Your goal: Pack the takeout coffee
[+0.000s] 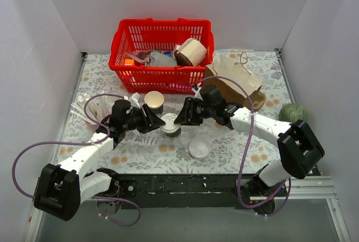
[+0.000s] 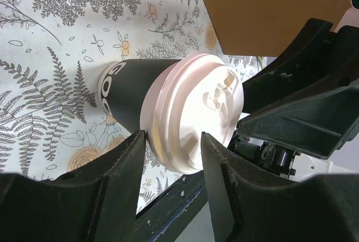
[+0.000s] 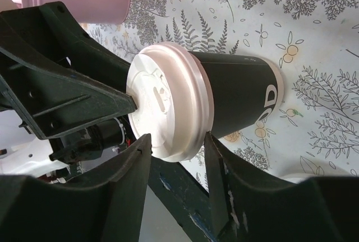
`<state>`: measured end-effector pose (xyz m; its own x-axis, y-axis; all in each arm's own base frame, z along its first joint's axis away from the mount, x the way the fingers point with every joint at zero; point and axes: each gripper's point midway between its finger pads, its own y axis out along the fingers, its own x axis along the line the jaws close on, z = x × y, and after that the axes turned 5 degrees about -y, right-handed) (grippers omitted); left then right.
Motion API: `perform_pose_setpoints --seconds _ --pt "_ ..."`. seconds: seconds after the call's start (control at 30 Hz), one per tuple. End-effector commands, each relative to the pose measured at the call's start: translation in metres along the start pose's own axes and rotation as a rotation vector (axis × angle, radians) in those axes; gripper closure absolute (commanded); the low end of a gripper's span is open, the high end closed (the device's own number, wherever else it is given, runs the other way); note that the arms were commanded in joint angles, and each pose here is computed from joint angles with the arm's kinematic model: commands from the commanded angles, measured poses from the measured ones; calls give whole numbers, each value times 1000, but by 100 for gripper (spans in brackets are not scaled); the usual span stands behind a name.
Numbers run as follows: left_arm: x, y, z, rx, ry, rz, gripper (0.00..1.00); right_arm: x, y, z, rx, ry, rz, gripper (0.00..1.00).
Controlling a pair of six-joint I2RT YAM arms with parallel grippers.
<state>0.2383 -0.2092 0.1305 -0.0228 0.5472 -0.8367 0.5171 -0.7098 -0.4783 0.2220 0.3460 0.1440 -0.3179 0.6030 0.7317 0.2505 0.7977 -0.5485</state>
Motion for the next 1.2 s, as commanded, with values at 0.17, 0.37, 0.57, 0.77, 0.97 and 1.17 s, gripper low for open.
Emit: perform_pose_setpoints --seconds 0.17,0.37,0.57,0.77,0.97,1.17 --pt "-12 -1 -4 -3 22 32 58 2 -3 -13 -4 -43 45 58" --pt "-14 -1 -5 -2 20 38 58 -11 -3 -14 -5 -60 120 70" --pt "-21 -3 -6 -2 29 57 56 -19 -3 -15 6 -91 163 73" --pt "-23 -3 -9 -8 30 58 50 -9 -6 -18 -12 -112 122 72" --pt "-26 -3 -11 -14 29 62 48 0 -10 -19 -15 -101 94 55" --pt "-26 -3 -13 -19 28 59 48 6 -14 -26 -59 -106 71 50"
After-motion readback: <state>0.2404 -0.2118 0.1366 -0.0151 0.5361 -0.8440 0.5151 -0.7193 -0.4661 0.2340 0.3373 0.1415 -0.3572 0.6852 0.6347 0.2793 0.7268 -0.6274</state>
